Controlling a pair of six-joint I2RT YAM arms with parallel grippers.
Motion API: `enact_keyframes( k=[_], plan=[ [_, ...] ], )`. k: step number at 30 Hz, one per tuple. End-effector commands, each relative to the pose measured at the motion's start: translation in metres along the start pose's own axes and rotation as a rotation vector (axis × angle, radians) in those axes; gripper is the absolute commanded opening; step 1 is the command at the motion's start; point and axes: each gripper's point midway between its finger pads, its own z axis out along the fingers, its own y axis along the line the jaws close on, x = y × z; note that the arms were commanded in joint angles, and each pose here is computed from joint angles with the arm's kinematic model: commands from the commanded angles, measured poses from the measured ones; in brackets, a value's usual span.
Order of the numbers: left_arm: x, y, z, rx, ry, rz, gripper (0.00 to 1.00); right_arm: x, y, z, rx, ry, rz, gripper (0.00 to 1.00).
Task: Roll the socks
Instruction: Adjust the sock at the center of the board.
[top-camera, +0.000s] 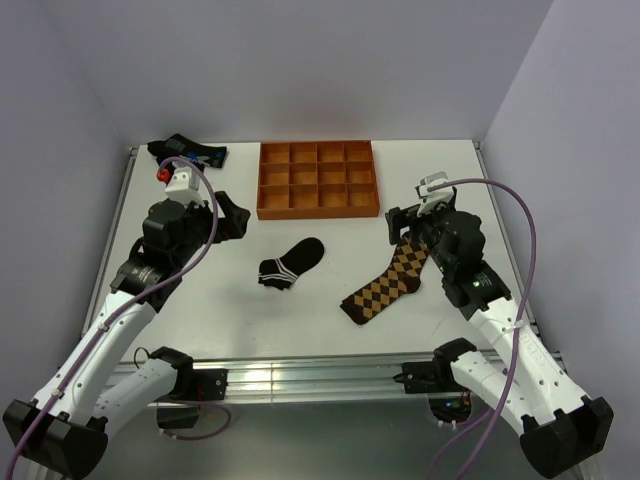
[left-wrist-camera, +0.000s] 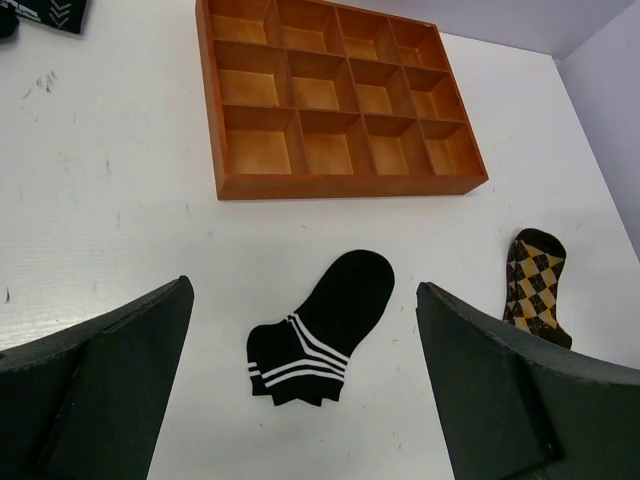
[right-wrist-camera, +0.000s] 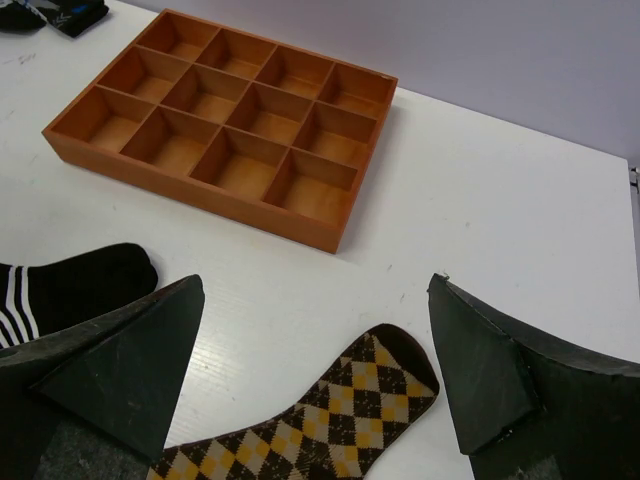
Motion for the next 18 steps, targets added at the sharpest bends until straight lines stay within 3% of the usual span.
enact_keyframes(
  k=[1, 7, 11, 18],
  plan=[
    [-0.022, -0.010, -0.009, 0.037, -0.060, 0.004, 1.00, -0.012, -0.003, -0.001, 0.007, -0.041, -0.005, 1.00],
    [-0.021, -0.011, -0.009, 0.042, -0.059, 0.005, 1.00, -0.012, -0.006, -0.001, 0.024, -0.039, -0.008, 1.00],
    [-0.020, -0.011, -0.008, 0.046, -0.058, 0.006, 0.99, 0.001, -0.005, 0.005, 0.020, 0.034, -0.010, 1.00],
    [-0.016, -0.012, 0.000, 0.038, -0.030, -0.034, 0.99, 0.026, 0.049, 0.015, -0.228, 0.243, -0.013, 0.84]
  ],
)
